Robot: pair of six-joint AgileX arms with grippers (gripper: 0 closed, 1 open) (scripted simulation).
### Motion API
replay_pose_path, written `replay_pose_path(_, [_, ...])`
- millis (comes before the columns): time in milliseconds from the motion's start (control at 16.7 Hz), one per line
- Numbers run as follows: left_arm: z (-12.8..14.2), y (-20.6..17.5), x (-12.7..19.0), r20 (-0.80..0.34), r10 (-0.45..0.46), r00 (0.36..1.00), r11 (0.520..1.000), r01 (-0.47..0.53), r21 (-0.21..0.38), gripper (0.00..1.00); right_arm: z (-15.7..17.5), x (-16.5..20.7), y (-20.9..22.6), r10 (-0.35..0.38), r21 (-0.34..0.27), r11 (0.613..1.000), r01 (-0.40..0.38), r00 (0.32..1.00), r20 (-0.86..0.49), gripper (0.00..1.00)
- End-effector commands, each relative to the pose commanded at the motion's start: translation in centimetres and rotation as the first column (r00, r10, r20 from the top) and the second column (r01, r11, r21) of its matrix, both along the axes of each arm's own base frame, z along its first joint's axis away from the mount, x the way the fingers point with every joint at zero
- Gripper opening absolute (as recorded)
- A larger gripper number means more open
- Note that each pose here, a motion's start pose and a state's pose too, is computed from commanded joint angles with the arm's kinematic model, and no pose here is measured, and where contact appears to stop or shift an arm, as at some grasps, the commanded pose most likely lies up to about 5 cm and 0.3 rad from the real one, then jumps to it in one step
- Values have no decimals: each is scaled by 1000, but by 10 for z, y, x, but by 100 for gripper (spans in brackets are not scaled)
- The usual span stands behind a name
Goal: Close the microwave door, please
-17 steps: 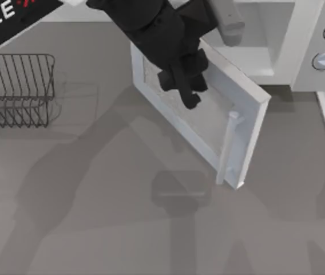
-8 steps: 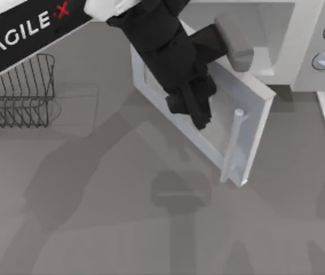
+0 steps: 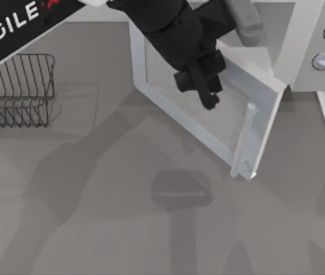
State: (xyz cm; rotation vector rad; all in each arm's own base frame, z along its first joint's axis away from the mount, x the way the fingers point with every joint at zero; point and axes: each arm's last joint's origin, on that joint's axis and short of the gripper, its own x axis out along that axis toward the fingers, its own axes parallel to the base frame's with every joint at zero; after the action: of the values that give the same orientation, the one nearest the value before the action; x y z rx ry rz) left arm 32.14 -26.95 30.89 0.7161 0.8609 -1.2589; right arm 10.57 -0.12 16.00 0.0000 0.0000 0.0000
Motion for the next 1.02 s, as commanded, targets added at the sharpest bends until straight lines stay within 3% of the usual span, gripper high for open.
replay_pose_path(240, [-3, -1, -1, -16, -5, 1000, 1000, 5, 7, 0, 0, 0, 0, 0, 0, 1000, 0, 1000, 0, 100])
replay_pose_path(660, [-29, -19, -7, -113, -12, 994, 997, 21, 77, 0, 0, 0, 0, 0, 0, 1000, 0, 1000, 0, 100])
replay_pose_path(1020, [-1, -20, 0, -5, 1, 1000, 1000, -1, 3, 0, 0, 0, 0, 0, 0, 1000, 0, 1000, 0, 100])
